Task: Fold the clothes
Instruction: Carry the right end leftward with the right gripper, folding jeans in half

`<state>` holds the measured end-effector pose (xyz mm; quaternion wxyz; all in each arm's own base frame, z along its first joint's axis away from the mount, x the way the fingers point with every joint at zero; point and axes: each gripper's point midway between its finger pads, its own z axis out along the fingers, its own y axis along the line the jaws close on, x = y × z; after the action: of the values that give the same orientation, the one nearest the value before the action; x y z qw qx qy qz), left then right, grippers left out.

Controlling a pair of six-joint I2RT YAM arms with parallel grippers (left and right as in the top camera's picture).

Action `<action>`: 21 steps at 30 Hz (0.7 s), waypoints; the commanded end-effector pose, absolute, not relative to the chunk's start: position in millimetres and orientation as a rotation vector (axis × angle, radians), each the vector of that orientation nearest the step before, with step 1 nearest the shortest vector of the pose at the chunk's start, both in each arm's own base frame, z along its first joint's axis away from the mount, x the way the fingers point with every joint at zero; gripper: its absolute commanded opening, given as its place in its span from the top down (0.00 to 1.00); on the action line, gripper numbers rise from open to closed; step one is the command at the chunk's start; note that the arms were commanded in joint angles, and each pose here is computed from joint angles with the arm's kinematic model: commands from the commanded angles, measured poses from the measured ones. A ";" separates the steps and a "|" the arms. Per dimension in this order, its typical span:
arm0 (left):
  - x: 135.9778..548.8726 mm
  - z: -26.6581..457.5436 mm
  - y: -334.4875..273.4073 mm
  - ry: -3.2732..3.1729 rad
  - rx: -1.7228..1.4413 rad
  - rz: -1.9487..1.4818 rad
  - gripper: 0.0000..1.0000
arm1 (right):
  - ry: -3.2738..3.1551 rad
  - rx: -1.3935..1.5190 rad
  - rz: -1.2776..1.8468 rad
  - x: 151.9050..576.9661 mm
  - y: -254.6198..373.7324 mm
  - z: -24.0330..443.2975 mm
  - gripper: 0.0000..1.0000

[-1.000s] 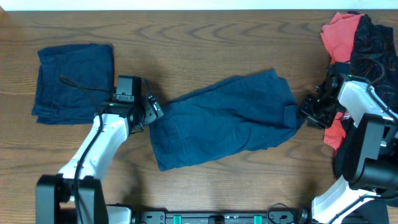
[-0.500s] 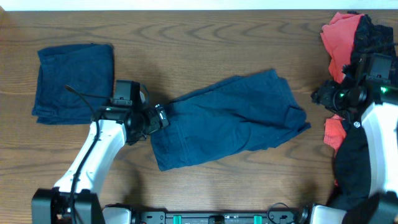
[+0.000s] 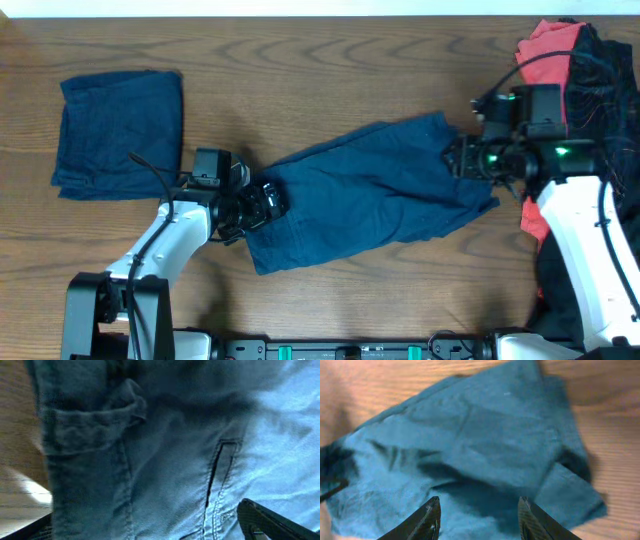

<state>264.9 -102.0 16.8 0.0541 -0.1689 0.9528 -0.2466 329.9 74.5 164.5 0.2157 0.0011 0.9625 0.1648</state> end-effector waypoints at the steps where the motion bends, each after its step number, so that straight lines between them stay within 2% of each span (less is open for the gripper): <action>1: 242.2 -0.5 -101.5 2.963 -0.553 -0.759 0.05 | 2.680 -0.077 0.476 326.9 90.2 161.1 0.52; 3: 240.1 -3.7 -101.6 2.960 -0.568 -0.761 0.12 | 2.689 -0.104 0.482 325.0 96.9 159.1 0.52; 5: 239.1 -6.8 -101.4 2.953 -0.580 -0.763 0.27 | 2.702 -0.127 0.488 322.9 103.0 156.0 0.52; 6: 238.9 -8.0 -101.3 2.949 -0.578 -0.763 0.41 | 2.707 -0.139 0.490 322.0 105.9 154.7 0.53; 7: 238.8 -8.7 -101.0 2.947 -0.576 -0.760 0.73 | 2.714 -0.151 0.493 321.2 108.9 152.9 0.53; 8: 238.9 -9.2 -100.0 2.948 -0.578 -0.751 0.91 | 2.721 -0.166 0.496 320.2 112.6 150.7 0.53; 9: 239.4 -9.3 -99.5 2.947 -0.578 -0.746 0.94 | 2.728 -0.179 0.498 319.4 116.1 148.4 0.53; 15: 245.1 -4.0 -90.6 2.956 -0.594 -0.657 0.94 | 2.805 -0.277 0.511 311.4 140.6 125.0 0.58; 17: 249.7 4.7 -87.6 2.965 -0.602 -0.621 0.94 | 2.836 -0.309 0.512 308.0 148.3 115.1 0.68; 19: 257.1 18.1 -81.7 2.972 -0.604 -0.558 0.94 | 2.872 -0.343 0.512 304.0 156.3 103.9 0.85; 21: 265.8 32.7 -74.3 2.972 -0.605 -0.480 0.94 | 2.910 -0.377 0.509 299.4 164.0 91.4 0.91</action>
<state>238.1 -88.1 13.3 -0.0086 -0.2021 0.9597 -0.1952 306.1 152.4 105.7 0.1061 -0.1074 0.9734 0.1725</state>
